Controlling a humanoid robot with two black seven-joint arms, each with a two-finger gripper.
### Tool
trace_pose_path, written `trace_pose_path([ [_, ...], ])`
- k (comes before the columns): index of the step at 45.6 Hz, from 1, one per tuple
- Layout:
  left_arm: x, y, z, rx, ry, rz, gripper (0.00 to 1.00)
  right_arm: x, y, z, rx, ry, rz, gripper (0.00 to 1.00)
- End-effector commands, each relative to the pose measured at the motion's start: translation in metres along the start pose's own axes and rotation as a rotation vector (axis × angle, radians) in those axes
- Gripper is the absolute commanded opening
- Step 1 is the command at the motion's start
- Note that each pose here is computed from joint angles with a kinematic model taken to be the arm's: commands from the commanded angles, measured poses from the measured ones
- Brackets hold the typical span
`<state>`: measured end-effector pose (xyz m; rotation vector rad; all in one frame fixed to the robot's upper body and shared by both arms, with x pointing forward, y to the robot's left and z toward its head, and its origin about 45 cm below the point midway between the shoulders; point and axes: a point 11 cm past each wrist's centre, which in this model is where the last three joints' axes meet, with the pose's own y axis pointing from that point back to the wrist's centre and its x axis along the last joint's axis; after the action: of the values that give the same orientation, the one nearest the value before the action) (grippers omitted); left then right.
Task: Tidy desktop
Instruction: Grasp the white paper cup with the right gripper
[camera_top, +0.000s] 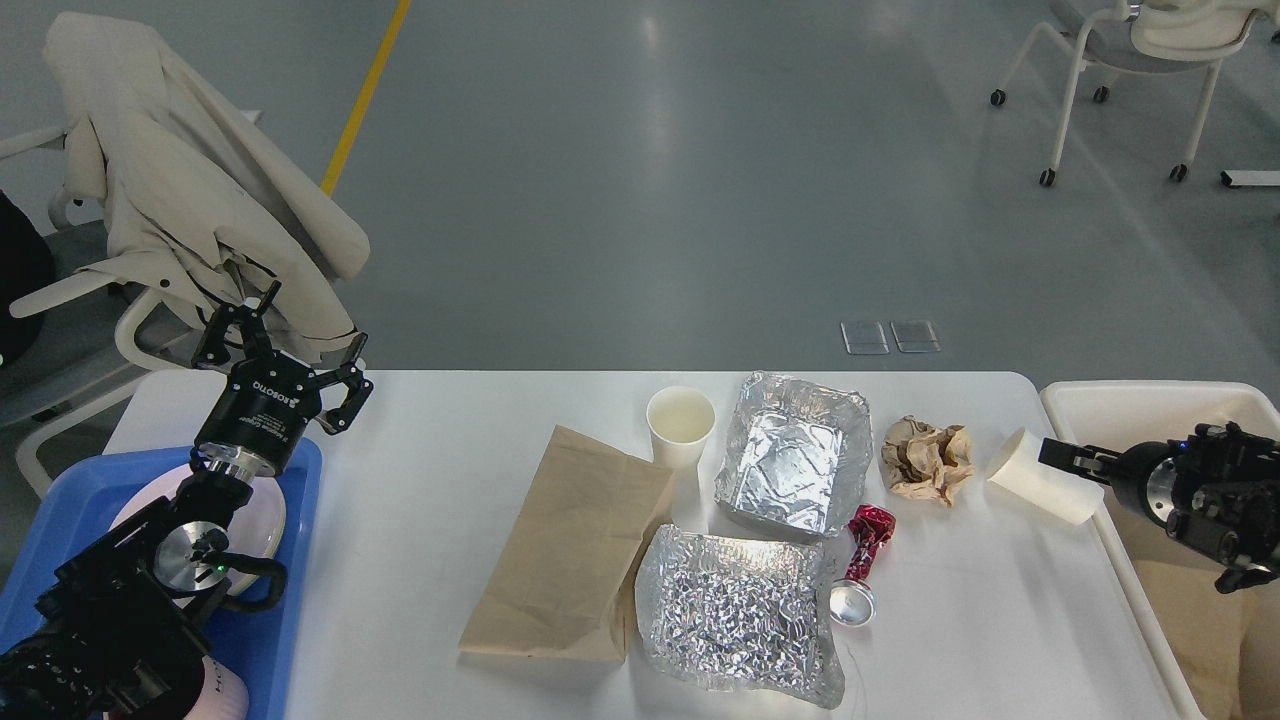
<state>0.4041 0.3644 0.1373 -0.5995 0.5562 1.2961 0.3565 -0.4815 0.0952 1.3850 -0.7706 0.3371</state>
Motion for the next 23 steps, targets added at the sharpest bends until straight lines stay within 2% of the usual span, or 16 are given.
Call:
trace_pose_path([
  [1,0.0,0.0,0.0,0.003,-0.001,0.0,1.0,0.006,-0.002,-0.006,-0.012,-0.091,0.024,1.0],
  [12,0.0,0.0,0.0,0.0,0.0,0.0,1.0,-0.006,-0.011,-0.037,-0.014,-0.35,0.015,1.0],
  [18,0.0,0.0,0.0,0.001,0.0,0.0,1.0,-0.018,-0.012,-0.037,-0.077,-0.475,-0.046,1.0],
  [23,0.0,0.0,0.0,0.003,-0.001,0.0,1.0,-0.023,-0.016,-0.046,-0.071,-0.535,-0.05,1.0],
])
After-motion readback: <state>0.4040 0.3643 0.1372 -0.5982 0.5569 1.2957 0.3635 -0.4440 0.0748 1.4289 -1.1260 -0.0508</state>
